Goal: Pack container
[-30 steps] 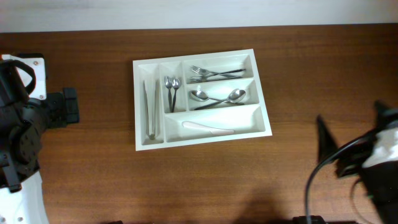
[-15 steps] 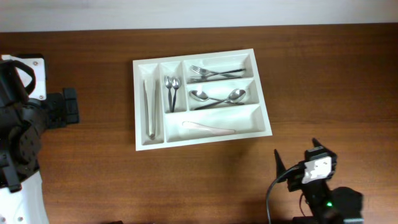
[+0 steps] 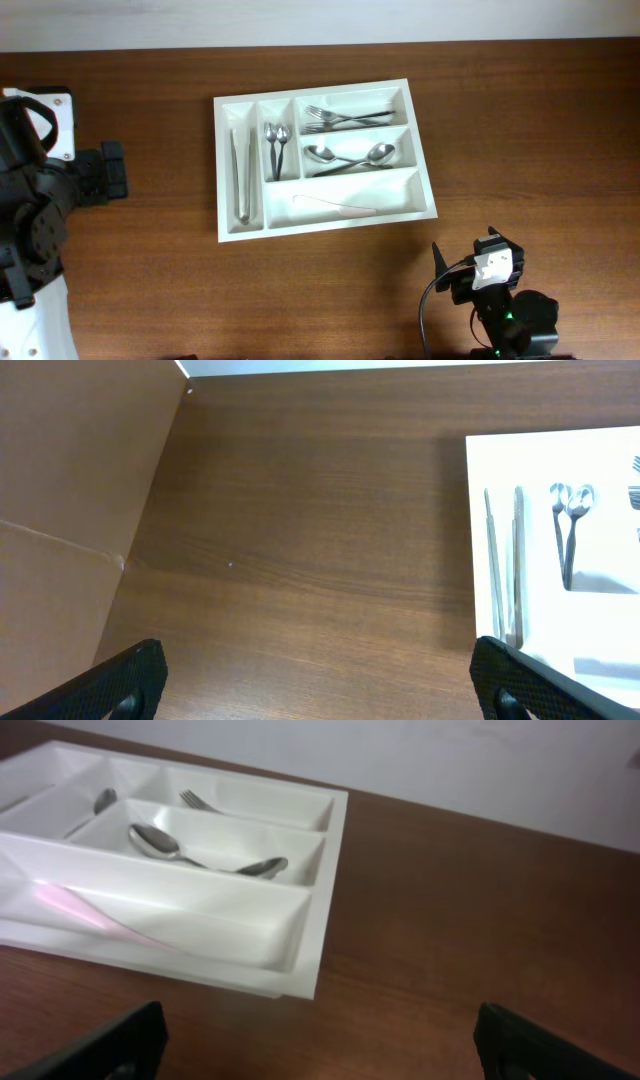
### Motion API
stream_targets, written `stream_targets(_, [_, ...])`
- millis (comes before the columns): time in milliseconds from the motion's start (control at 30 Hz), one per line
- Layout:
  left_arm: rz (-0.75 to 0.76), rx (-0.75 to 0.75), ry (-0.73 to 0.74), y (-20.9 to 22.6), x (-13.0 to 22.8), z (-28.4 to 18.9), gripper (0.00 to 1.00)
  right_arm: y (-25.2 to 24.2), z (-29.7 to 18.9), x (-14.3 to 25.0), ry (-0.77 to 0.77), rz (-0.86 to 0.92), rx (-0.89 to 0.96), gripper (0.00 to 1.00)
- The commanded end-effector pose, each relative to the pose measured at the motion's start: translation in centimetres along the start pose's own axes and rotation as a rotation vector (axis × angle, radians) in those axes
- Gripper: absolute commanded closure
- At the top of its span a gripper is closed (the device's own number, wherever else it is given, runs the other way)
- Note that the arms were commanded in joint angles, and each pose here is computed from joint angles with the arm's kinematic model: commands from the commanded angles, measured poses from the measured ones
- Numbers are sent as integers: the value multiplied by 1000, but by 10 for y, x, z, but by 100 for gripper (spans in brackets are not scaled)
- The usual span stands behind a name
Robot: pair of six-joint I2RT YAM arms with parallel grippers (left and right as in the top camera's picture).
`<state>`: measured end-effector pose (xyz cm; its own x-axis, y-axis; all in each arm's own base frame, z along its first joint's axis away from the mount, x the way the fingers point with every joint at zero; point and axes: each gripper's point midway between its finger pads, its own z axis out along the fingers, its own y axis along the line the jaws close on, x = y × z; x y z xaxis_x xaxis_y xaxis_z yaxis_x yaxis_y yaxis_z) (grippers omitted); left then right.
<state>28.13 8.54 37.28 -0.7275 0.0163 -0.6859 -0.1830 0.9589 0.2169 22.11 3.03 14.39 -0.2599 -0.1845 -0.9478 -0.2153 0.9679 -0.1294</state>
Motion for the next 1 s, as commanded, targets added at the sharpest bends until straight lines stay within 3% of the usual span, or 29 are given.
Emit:
stream_targets(0, [-16,-8,-2,2,0,0,1,-3,5,9,9,2,26,1])
stream_targets(967, [-17,-8,-2,2,0,0,1,-2,7,12,7,2,18,1])
